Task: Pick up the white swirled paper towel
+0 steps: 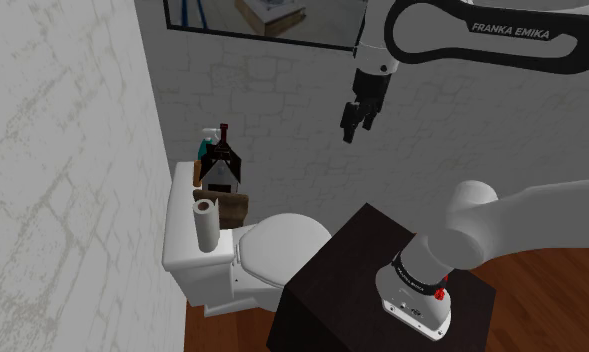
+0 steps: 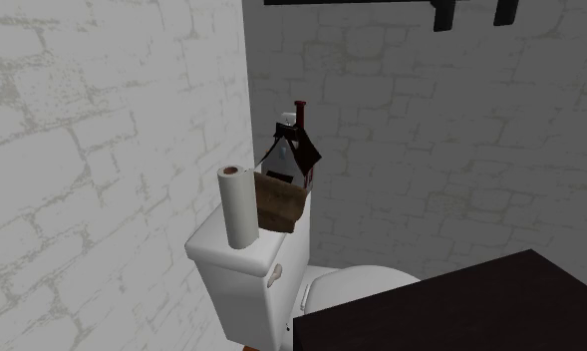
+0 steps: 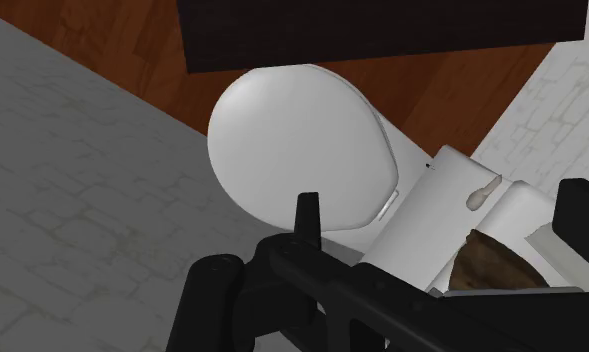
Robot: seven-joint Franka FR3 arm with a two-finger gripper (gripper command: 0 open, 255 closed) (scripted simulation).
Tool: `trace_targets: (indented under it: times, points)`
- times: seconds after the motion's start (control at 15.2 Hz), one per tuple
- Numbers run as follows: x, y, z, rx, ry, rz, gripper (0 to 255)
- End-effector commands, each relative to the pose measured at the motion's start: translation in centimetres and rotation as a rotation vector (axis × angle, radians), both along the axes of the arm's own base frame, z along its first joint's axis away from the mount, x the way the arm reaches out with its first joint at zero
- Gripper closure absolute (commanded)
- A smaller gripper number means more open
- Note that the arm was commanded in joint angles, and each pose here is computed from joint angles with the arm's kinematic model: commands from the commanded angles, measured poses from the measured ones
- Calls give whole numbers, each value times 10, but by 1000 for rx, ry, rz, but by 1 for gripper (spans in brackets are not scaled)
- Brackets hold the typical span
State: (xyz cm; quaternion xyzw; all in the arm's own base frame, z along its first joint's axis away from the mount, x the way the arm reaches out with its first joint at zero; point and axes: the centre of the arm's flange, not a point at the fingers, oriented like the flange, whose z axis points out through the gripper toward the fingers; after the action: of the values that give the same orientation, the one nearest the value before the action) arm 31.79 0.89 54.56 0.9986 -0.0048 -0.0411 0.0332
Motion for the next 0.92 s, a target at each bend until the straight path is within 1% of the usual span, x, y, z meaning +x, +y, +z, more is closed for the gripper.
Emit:
trace_targets:
  times: [0.0,0.86]
  points:
    - [0,0,0,0,0,0,0]
    - [104,92,-93,16,-22,155,0]
